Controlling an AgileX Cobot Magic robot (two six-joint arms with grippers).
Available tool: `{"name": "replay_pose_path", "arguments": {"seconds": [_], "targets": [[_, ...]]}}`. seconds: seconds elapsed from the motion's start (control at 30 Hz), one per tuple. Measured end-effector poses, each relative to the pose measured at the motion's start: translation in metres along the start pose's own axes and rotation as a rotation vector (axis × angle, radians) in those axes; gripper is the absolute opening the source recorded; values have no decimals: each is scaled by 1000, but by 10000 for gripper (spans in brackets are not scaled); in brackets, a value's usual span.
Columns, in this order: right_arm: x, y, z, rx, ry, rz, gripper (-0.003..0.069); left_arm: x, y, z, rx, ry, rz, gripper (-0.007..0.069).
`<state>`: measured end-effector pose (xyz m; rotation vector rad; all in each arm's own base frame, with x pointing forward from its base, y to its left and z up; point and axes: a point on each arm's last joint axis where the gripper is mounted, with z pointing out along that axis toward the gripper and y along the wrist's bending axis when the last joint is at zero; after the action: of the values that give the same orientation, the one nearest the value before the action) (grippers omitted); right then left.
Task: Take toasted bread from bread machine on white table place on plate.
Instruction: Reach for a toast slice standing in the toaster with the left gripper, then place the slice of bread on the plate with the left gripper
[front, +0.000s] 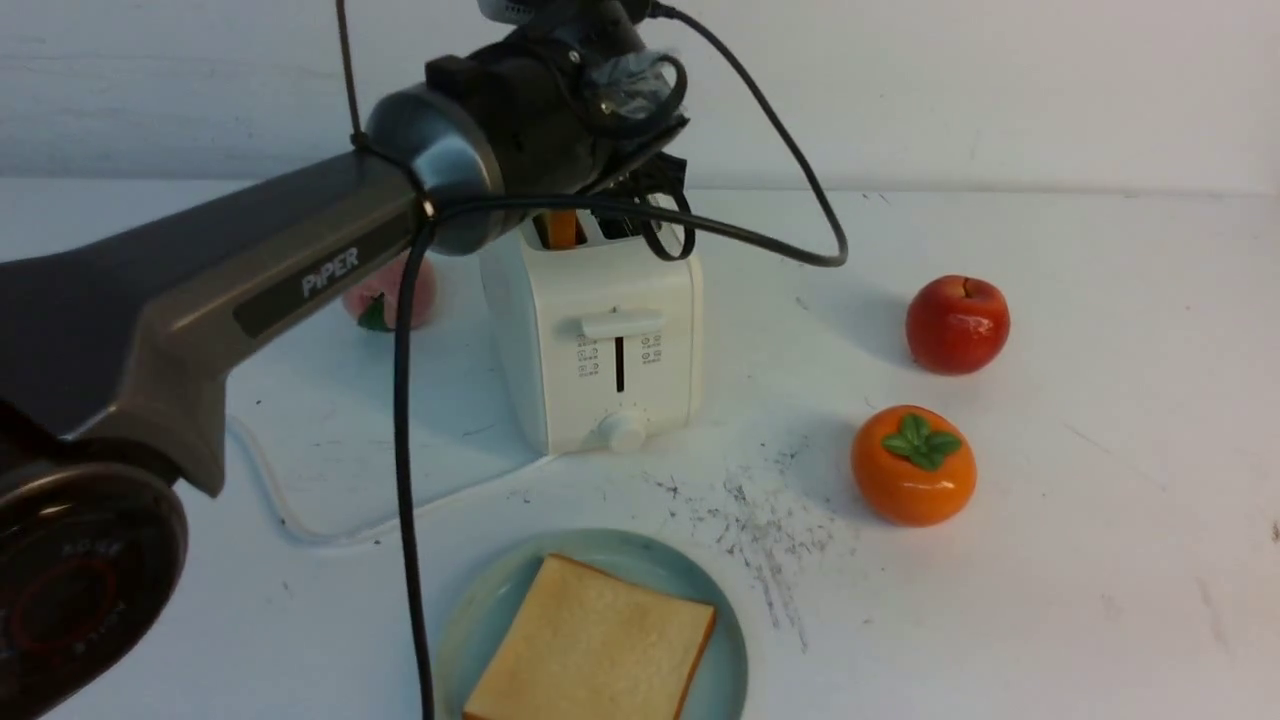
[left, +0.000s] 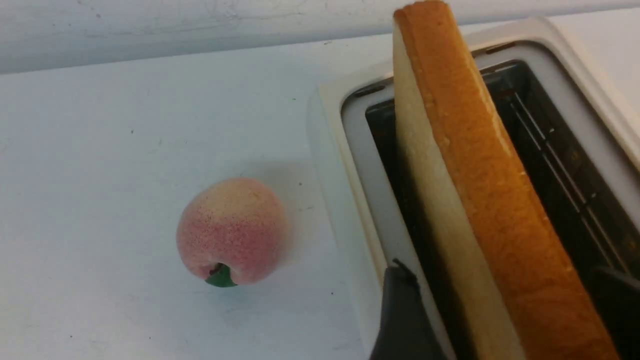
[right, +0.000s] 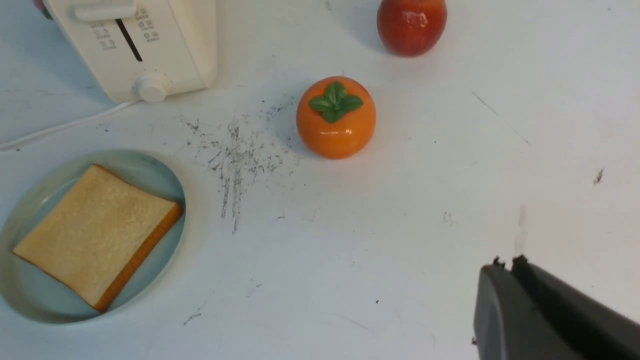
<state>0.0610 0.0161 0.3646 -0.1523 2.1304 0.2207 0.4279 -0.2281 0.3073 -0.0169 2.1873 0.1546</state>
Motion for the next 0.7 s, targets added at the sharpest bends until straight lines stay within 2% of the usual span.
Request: {"name": "replay_pose_path", "arguments": {"seconds": [0.1, 0.17, 0.2, 0.23, 0.3, 0.47, 0.6, 0.7], "targets": [[0, 0, 0, 0, 0, 0, 22, 6, -2, 10, -27, 3, 27, 375], [0, 0, 0, 0, 0, 0, 22, 9, -3, 14, -37, 4, 43, 271], [0, 0, 0, 0, 0, 0, 22, 9, -4, 15, -38, 5, 44, 271], [0, 0, 0, 0, 0, 0, 22, 10, -4, 16, -36, 4, 45, 185], [0, 0, 0, -4, 1, 3, 24, 8, -5, 14, -31, -7, 46, 98], [0, 0, 0, 0, 0, 0, 32, -18, 2, -9, -23, -82, 3, 102], [0, 0, 0, -4, 1, 3, 36, -63, 24, -61, 11, -224, -88, 102], [0, 0, 0, -4, 1, 3, 41, -91, 51, -112, 25, -312, -118, 102]]}}
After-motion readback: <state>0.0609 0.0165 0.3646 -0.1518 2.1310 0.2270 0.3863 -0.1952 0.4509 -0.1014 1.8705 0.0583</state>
